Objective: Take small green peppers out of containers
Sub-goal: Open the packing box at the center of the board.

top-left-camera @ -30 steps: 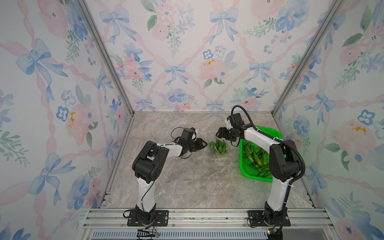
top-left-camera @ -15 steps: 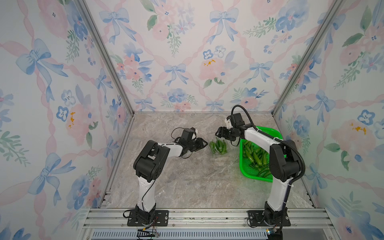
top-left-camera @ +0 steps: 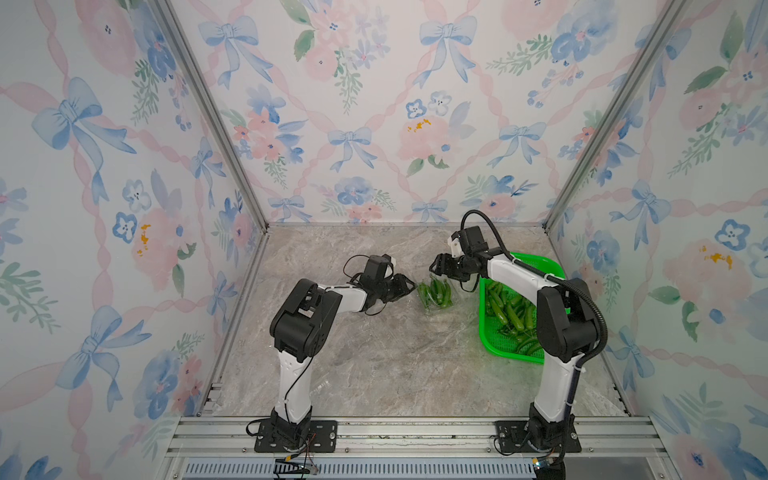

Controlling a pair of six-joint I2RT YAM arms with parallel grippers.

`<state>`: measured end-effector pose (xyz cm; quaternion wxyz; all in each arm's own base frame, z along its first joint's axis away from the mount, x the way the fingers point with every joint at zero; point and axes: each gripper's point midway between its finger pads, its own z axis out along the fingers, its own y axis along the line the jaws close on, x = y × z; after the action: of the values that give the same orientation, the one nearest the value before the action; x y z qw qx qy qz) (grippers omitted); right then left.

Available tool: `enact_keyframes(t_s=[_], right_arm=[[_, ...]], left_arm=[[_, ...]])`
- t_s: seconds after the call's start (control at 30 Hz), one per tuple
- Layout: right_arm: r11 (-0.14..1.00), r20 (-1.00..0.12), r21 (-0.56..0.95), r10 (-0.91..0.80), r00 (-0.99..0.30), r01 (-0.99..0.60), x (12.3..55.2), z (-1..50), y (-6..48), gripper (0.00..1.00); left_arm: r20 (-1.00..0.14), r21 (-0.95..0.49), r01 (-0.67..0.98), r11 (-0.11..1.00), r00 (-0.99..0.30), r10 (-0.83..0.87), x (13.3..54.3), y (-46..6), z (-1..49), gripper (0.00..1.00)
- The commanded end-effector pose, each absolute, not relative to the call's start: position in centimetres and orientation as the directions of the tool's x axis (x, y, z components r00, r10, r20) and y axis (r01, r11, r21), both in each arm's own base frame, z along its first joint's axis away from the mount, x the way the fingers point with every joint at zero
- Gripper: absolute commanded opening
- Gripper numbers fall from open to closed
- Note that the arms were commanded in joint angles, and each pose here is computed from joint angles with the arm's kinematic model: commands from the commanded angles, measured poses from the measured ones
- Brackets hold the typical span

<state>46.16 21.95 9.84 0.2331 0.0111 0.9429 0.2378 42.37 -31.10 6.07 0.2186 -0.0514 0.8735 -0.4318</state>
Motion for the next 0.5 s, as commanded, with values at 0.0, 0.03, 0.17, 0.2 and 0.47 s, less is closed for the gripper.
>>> enact_keyframes(t_s=[0.0, 0.03, 0.17, 0.2, 0.47], right_arm=[[0.857, -0.363, 0.500, 0.073, -0.929, -0.127, 44.3, 8.6, 24.5, 0.69], [0.859, -0.367, 0.495, 0.074, -0.927, -0.128, 44.2, 8.6, 24.4, 0.69], [0.879, -0.380, 0.462, 0.074, -0.922, -0.120, 44.3, 9.0, 23.3, 0.72], [0.889, -0.385, 0.442, 0.069, -0.920, -0.118, 44.4, 9.0, 22.8, 0.73], [0.980, -0.522, 0.180, 0.028, -0.853, -0.078, 45.1, 13.4, 16.6, 0.76]], left_arm=[[-0.356, -0.789, 0.129, 0.601, -0.893, -0.275, 43.1, -32.8, 6.6, 0.35], [-0.359, -0.789, 0.131, 0.600, -0.891, -0.277, 43.2, -33.0, 6.8, 0.33], [-0.360, -0.780, 0.121, 0.614, -0.889, -0.283, 43.2, -32.8, 6.8, 0.22], [-0.363, -0.775, 0.118, 0.620, -0.887, -0.285, 43.2, -32.6, 6.8, 0.20], [-0.379, -0.752, 0.106, 0.651, -0.877, -0.296, 43.0, -31.5, 7.3, 0.13]])
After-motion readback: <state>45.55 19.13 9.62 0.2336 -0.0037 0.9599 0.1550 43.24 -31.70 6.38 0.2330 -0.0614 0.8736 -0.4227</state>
